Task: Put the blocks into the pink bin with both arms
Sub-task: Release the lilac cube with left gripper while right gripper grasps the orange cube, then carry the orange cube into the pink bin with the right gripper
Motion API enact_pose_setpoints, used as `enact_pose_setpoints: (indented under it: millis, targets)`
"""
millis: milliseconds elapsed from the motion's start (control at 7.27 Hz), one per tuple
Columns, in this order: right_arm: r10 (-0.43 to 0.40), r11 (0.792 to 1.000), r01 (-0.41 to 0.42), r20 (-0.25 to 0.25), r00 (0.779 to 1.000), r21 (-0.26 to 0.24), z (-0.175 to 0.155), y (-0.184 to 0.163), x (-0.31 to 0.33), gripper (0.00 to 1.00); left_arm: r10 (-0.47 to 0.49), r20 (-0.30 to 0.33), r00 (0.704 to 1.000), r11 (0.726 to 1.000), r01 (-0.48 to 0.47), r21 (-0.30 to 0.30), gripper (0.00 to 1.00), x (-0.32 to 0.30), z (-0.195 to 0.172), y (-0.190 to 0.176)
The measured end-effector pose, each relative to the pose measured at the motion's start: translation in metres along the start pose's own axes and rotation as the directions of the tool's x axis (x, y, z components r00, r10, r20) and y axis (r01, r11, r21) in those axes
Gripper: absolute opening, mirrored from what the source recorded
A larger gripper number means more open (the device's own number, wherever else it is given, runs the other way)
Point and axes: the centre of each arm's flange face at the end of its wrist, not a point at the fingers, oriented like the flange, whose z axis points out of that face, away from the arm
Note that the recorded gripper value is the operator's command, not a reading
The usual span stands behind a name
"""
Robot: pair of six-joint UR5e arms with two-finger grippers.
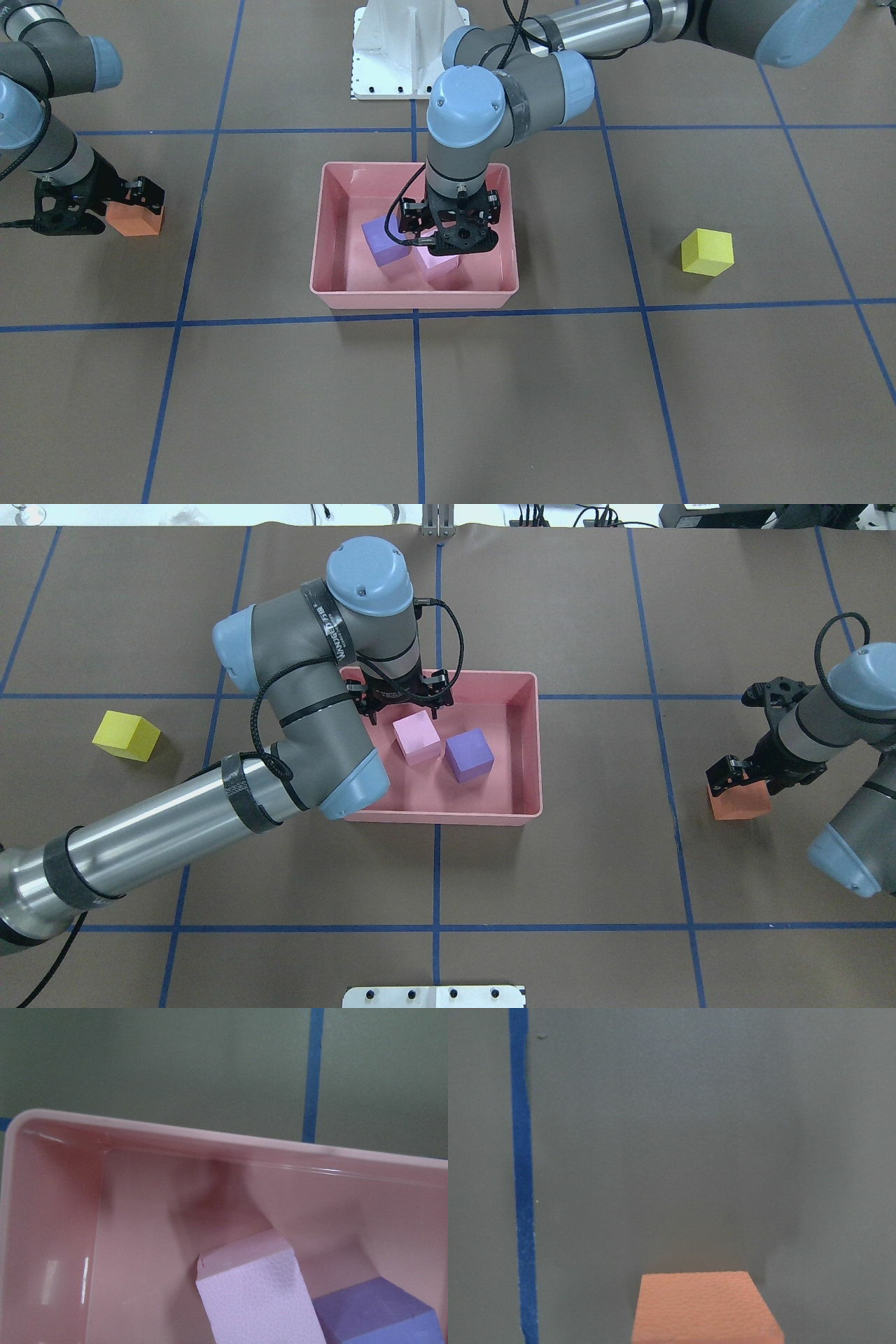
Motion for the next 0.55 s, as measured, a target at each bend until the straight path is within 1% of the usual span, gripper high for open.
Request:
enact_pose_setpoints:
  millis: [138,275,413,550]
  targets:
    - [0.003,1.0,-0.003,-0.003,1.0,-0.003,0.002,0.001,0.001,0.0,0.005,-0.011,1.0,1.0,-0.005,0.021,1.0,-0.007,-0.015,-0.012]
    - [0.006,1.0,-0.006,-0.006,1.0,-0.007,0.004,0.001,0.003,0.0,0.037,-0.024,0.999,0.998,-0.036,0.045,1.0,-0.024,-0.033,-0.02]
    - [0.005,1.0,-0.005,-0.003,1.0,-0.009,0.003,0.001,0.002,0.0,0.085,-0.029,0.996,0.994,-0.083,0.071,1.0,-0.06,-0.046,-0.024]
    - [-0.002,1.0,0.002,0.019,1.0,-0.004,-0.007,0.003,-0.006,0.0,0.134,-0.016,0.991,0.987,-0.132,0.094,1.0,-0.117,-0.055,-0.025]
